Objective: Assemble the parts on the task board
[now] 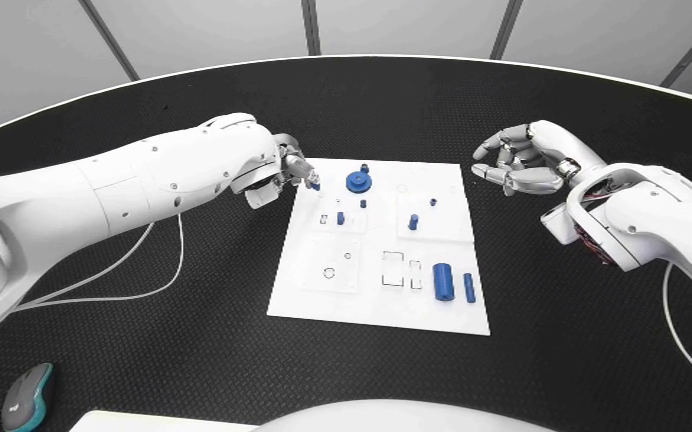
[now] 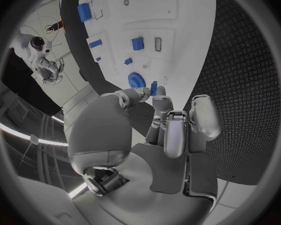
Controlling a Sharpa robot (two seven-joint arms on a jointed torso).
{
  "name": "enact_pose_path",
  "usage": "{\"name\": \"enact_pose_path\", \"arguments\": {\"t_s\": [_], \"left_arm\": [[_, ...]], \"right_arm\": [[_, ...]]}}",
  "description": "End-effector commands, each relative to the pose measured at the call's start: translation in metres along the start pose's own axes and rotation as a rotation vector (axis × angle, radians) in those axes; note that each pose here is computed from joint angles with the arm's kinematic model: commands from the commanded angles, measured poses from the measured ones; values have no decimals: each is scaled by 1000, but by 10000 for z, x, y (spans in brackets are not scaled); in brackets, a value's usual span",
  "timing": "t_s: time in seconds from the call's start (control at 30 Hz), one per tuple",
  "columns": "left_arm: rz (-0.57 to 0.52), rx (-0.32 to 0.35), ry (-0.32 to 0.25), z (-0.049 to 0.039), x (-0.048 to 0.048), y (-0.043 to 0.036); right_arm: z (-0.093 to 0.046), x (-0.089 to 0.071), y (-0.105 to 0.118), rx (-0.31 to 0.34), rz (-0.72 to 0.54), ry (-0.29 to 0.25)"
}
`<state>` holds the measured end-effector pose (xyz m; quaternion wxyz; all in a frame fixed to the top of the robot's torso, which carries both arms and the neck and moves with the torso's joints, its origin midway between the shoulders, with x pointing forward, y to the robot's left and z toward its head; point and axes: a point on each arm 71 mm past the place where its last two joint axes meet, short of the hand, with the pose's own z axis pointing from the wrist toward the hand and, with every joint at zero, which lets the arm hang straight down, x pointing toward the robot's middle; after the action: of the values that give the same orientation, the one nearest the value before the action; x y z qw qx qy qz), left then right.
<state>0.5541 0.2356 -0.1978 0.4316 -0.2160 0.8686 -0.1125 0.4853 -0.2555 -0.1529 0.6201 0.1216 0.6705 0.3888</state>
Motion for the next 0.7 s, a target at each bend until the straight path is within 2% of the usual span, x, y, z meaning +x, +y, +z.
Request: {"name": "enact_pose_path", "arguments": {"t_s": [0.03, 0.2, 0.47, 0.7], "left_arm": [[10, 16, -15, -60, 40, 20], [26, 29, -19, -102, 160, 70], [46, 40, 6, -128, 368, 133], [71, 39, 28, -148, 451, 168]], "right_arm": [[0, 0, 0, 0, 0, 0], [1, -2, -3, 1, 0, -1], [2, -3, -6, 2, -1, -1], [1, -6, -10, 3, -1, -1]]}}
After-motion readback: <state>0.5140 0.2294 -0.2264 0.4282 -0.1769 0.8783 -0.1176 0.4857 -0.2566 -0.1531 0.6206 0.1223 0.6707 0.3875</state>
